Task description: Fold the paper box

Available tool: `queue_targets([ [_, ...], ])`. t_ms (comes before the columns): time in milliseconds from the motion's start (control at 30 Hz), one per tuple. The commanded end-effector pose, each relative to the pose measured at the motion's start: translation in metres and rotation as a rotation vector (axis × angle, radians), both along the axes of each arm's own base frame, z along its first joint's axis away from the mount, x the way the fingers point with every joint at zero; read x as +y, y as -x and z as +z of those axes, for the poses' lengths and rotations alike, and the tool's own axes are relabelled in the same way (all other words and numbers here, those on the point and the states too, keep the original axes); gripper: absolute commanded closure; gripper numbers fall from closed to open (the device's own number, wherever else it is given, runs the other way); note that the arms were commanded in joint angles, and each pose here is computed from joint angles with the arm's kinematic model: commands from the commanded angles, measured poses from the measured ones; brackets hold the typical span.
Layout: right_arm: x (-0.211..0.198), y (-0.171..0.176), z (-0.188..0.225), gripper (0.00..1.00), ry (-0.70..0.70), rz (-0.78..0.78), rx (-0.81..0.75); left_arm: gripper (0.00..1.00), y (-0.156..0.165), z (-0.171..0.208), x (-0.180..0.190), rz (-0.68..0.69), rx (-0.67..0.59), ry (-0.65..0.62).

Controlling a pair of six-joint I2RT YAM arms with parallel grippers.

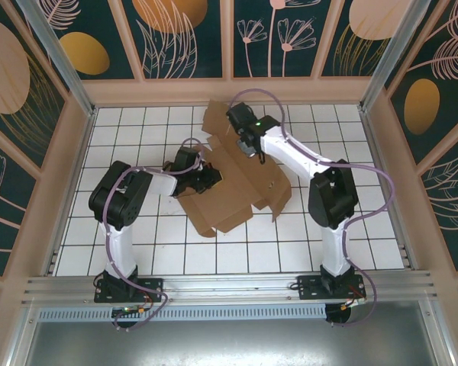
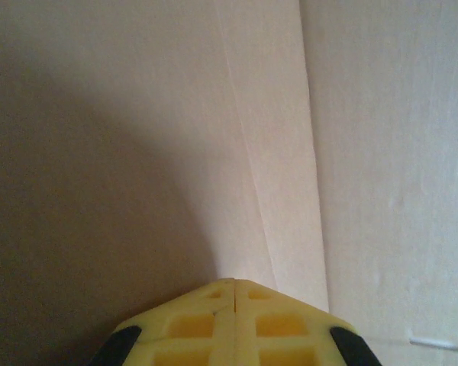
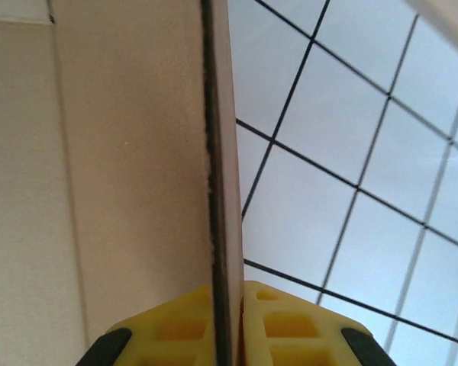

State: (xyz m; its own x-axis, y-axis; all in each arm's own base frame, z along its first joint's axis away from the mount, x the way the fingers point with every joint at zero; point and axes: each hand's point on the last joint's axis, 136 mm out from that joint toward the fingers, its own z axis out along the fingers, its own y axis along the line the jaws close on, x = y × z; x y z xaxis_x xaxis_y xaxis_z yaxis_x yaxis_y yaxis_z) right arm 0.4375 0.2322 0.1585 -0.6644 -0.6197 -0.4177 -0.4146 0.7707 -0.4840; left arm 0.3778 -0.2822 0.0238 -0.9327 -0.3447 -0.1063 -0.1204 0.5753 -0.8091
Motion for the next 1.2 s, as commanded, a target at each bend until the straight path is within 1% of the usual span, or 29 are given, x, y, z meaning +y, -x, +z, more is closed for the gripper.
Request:
queue_targets([
  [0, -0.007, -0.014, -0.002, 0.91, 0.183, -0.026, -0.146, 0.99, 0.004, 0.039, -0.007, -0.006, -0.05, 0.085],
  [100, -0.005, -0.013, 0.004, 0.91, 0.259, 0.0, -0.223, 0.99, 0.0, 0.061, 0.003, 0.027, -0.104, 0.108],
  [200, 0.001, -0.012, 0.018, 0.91, 0.306, 0.034, -0.318, 0.98, -0.009, 0.09, 0.02, 0.074, -0.18, 0.141],
  [267, 0.006, -0.01, 0.025, 0.91, 0.324, 0.065, -0.374, 0.97, -0.015, 0.103, 0.03, 0.094, -0.207, 0.166],
  [367, 0.011, -0.01, 0.03, 0.93, 0.33, 0.093, -0.416, 0.96, -0.022, 0.105, 0.04, 0.109, -0.2, 0.16],
  [467, 0.012, -0.011, 0.032, 0.99, 0.359, 0.111, -0.433, 0.96, -0.022, 0.107, 0.041, 0.107, -0.202, 0.176],
  [567, 0.014, -0.01, 0.035, 1.0, 0.426, 0.142, -0.482, 0.95, -0.025, 0.125, 0.04, 0.093, -0.243, 0.246],
  [600, 0.015, -0.009, 0.037, 1.0, 0.445, 0.153, -0.506, 0.95, -0.025, 0.136, 0.038, 0.075, -0.268, 0.281],
  [633, 0.016, -0.007, 0.04, 1.0, 0.46, 0.159, -0.527, 0.94, -0.023, 0.157, 0.037, 0.055, -0.317, 0.317],
  [733, 0.02, -0.004, 0.046, 1.0, 0.468, 0.171, -0.579, 0.85, -0.025, 0.181, 0.04, 0.06, -0.377, 0.355],
  [900, 0.024, -0.005, 0.046, 1.0, 0.459, 0.171, -0.592, 0.58, -0.033, 0.201, 0.036, 0.06, -0.411, 0.426],
  [967, 0.025, -0.005, 0.045, 1.0, 0.455, 0.172, -0.593, 0.52, -0.037, 0.206, 0.035, 0.067, -0.419, 0.442],
  [1033, 0.027, -0.005, 0.046, 1.0, 0.452, 0.174, -0.595, 0.49, -0.042, 0.214, 0.034, 0.074, -0.432, 0.45],
  [1067, 0.028, -0.006, 0.045, 1.0, 0.449, 0.176, -0.596, 0.48, -0.048, 0.205, 0.033, 0.08, -0.411, 0.449],
  [1167, 0.032, -0.005, 0.046, 1.0, 0.435, 0.182, -0.601, 0.47, -0.057, 0.209, 0.031, 0.089, -0.424, 0.471],
])
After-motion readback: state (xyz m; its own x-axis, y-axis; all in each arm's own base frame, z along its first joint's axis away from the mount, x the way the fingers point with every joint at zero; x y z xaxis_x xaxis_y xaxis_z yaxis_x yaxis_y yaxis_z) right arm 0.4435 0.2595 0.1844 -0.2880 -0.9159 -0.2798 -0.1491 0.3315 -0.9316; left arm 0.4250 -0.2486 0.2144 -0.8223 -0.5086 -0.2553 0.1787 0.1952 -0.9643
